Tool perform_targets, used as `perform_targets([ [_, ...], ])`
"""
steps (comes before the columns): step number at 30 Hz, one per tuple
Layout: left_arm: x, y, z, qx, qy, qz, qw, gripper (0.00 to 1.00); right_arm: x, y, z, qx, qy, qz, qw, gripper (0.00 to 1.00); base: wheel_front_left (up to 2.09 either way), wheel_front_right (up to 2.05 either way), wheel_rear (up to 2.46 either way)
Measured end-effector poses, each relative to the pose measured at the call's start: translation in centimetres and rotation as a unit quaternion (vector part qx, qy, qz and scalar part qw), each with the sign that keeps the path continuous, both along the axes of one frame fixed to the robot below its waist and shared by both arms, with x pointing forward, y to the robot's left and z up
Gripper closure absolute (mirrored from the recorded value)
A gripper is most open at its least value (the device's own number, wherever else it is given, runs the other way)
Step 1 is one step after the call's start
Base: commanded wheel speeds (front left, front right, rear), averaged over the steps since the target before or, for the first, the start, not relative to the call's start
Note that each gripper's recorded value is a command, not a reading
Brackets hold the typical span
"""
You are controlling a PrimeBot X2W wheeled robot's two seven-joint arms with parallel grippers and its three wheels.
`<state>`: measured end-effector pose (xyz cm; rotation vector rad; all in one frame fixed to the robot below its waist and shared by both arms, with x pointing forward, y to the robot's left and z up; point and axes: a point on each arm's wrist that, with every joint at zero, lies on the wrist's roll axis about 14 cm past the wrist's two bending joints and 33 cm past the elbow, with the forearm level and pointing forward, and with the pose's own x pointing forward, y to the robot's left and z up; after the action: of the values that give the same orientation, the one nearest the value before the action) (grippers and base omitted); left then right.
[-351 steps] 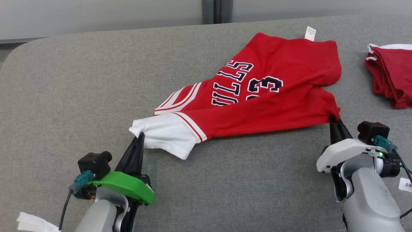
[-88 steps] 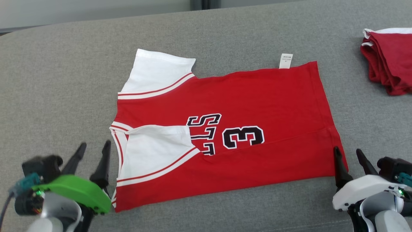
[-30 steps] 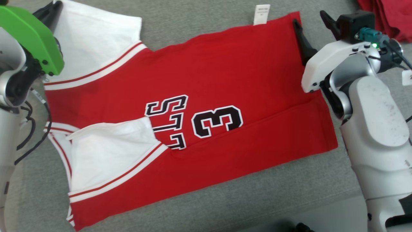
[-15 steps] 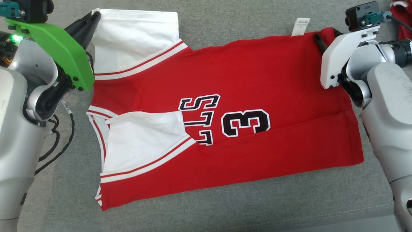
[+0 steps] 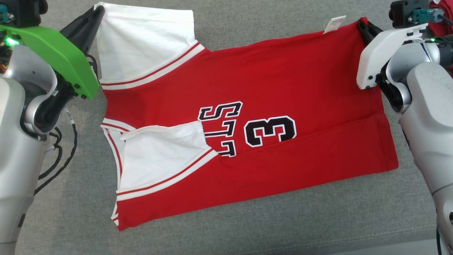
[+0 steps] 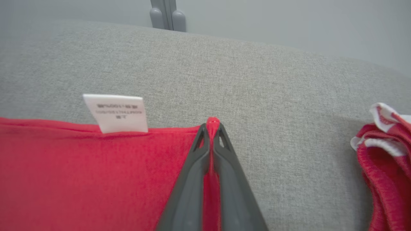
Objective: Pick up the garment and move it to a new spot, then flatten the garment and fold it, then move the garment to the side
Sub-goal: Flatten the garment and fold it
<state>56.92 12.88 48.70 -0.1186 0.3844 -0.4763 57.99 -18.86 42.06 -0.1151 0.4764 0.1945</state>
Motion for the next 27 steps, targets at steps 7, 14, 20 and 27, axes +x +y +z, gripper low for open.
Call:
perform_targets([
  [7, -3.5, -0.2, 1.4, -0.037, -0.037, -0.005, 0.999, 1.00, -2.4, 0.4, 1.0, 0.018, -0.050, 0.008, 0.999, 1.00, 0.00, 0.00, 0.00],
  [14, -10.5, -0.2, 1.0, -0.074, -0.043, 0.005, 0.996, 1.00, -6.3, -0.4, 1.5, 0.051, -0.091, -0.014, 0.994, 1.00, 0.00, 0.00, 0.00],
  [20, -15.8, -0.1, 0.2, -0.128, -0.020, 0.049, 0.990, 1.00, -8.9, -0.8, 1.9, 0.070, -0.107, -0.034, 0.991, 1.00, 0.00, 0.00, 0.00],
  [27, -18.3, 0.8, -1.2, -0.157, -0.008, 0.103, 0.982, 1.00, -10.6, -0.5, 2.3, 0.086, -0.122, -0.049, 0.988, 1.00, 0.00, 0.00, 0.00],
])
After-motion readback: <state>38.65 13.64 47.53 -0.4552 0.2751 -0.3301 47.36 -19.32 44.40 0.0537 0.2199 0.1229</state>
